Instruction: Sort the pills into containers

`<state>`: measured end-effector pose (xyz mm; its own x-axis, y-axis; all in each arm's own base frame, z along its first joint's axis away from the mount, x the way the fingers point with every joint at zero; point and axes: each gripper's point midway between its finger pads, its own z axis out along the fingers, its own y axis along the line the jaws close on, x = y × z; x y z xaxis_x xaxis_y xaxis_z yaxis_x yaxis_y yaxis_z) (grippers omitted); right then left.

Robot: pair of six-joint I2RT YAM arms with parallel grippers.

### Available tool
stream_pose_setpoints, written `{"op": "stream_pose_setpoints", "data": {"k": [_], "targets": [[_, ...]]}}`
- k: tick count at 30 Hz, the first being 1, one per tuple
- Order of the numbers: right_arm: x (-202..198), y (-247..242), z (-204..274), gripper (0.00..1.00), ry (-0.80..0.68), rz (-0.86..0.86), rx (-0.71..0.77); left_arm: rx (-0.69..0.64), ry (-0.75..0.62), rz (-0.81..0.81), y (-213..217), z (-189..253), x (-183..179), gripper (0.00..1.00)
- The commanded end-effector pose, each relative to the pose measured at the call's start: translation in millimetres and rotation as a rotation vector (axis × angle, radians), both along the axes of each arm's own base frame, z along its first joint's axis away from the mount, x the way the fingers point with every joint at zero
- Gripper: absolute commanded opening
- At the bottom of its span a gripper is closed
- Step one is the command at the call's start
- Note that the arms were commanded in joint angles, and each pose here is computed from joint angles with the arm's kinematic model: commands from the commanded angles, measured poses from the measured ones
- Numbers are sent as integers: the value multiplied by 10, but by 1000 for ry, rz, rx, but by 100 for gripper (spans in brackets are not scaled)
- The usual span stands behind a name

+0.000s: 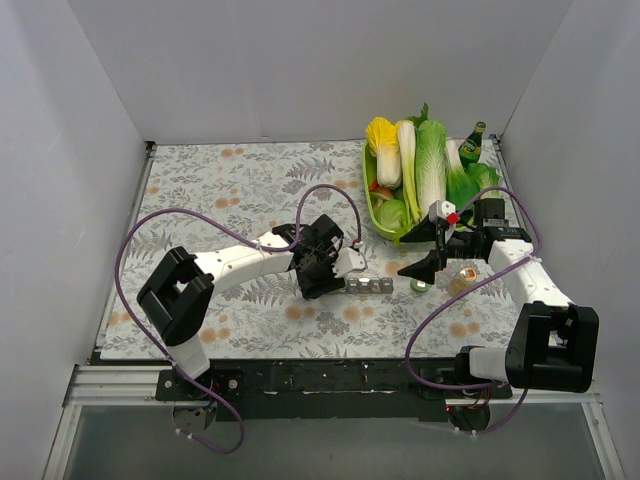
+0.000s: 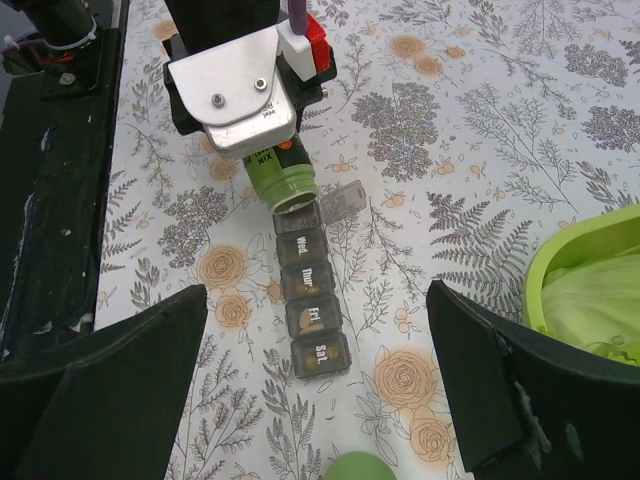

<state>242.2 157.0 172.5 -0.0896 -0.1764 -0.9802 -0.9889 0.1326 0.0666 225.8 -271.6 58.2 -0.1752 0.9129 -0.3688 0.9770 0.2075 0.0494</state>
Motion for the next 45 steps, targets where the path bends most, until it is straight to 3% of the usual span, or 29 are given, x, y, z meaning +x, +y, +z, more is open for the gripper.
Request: {"op": "stream_pose_setpoints", "data": {"k": [1, 45], "targets": [[-34, 9, 58, 98, 4, 9, 30, -25, -53, -16, -106, 181, 89, 0], [-36, 4, 51, 98, 7, 8, 33, 22, -90, -30, -23, 236, 64, 0]]}}
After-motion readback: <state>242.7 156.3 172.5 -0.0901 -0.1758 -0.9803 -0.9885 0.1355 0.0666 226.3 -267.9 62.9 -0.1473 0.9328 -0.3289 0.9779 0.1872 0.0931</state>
